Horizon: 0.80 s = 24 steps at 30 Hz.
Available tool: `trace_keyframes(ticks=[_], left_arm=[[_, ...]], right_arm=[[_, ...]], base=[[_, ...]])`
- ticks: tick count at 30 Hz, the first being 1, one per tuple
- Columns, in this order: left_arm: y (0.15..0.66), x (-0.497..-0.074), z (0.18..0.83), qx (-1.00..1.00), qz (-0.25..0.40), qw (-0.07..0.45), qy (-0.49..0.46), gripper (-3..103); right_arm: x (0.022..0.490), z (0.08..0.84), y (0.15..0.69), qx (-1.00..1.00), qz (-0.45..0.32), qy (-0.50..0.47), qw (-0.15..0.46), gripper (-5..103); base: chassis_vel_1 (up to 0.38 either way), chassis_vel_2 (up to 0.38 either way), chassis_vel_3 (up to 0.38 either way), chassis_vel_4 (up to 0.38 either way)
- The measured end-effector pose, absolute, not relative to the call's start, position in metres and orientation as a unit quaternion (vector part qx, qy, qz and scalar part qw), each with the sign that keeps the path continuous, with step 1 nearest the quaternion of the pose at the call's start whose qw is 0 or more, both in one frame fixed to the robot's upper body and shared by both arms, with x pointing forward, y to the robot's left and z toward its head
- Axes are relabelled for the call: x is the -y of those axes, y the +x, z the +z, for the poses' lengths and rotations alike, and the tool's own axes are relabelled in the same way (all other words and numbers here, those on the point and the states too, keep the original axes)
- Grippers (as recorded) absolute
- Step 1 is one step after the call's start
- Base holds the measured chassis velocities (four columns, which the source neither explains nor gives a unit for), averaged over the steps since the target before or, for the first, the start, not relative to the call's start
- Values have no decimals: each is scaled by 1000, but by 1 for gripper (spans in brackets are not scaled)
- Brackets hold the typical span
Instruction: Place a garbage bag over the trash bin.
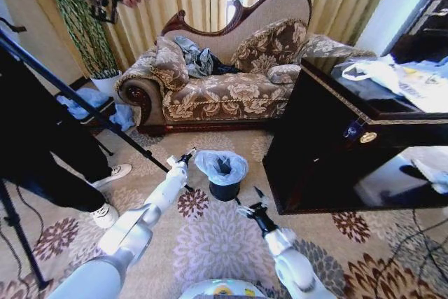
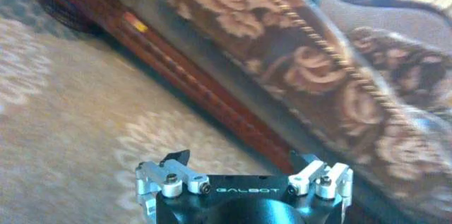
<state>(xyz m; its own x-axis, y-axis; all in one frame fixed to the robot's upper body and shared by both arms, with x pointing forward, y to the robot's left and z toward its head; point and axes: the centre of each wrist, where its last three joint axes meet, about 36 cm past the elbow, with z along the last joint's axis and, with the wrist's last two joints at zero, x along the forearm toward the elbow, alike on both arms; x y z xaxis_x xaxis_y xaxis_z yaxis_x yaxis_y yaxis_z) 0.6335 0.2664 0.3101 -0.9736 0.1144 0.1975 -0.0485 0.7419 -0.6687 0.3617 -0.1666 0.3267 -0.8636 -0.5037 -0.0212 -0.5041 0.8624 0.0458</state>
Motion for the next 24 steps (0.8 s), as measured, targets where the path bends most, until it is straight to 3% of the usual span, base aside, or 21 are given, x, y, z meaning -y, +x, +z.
trace_keyframes(ticks=[5, 12, 24], left_arm=[[592, -279, 352, 929, 349, 110, -56, 95], [511, -343, 386, 965, 230, 65, -109, 97], [451, -330, 437, 964, 209, 4, -164, 97]], right_arm=[[133, 343, 423, -961, -18, -276, 5, 100], [97, 356, 487, -950, -83, -301, 25, 100], [91, 351, 568, -945, -137, -291, 55, 100]], base=[[0, 0, 0, 0], [0, 0, 0, 0], [0, 0, 0, 0]])
